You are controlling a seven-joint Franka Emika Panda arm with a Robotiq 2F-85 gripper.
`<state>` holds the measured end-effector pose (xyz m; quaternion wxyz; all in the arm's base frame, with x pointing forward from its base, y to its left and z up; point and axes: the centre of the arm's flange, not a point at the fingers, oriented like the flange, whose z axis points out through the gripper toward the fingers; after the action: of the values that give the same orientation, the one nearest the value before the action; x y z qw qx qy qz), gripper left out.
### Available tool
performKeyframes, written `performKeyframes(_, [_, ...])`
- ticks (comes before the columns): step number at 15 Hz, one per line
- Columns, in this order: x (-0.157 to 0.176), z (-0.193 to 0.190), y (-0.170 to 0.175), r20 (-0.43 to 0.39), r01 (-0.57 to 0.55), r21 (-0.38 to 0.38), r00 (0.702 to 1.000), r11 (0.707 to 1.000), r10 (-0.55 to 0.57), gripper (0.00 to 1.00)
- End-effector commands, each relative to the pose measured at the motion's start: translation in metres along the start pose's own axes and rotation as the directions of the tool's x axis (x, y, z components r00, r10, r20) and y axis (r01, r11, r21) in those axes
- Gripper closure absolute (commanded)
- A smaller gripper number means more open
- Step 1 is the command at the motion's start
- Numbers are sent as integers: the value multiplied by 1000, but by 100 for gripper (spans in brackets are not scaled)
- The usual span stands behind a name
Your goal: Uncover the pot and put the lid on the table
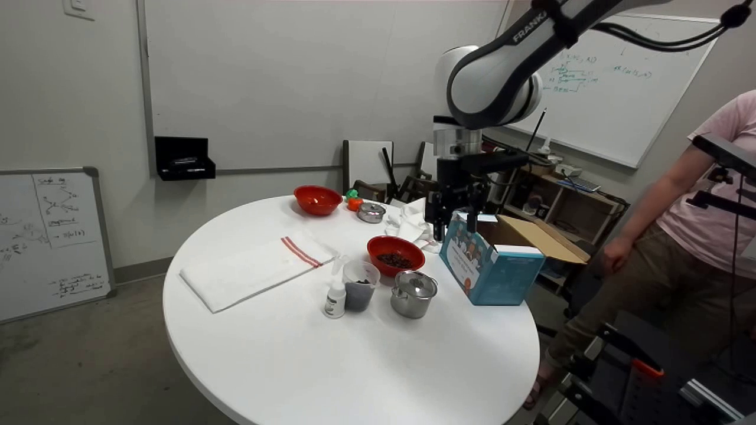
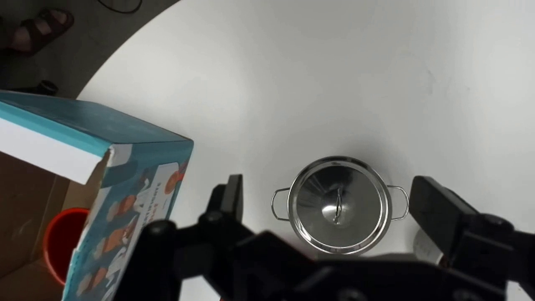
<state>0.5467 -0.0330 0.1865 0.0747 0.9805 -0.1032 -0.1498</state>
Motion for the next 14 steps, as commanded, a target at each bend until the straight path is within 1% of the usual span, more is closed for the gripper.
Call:
performKeyframes(1, [44,23,-3,39,26,9,999,1000,-26,0])
performKeyframes(4, [63,36,-4,52,46,19,998,999,-47,0])
performKeyframes(10, [90,49,-13,69,33,40,997,999,-36,0])
performKeyframes(14, [94,56,-15,78,45,95,996,994,-53,0])
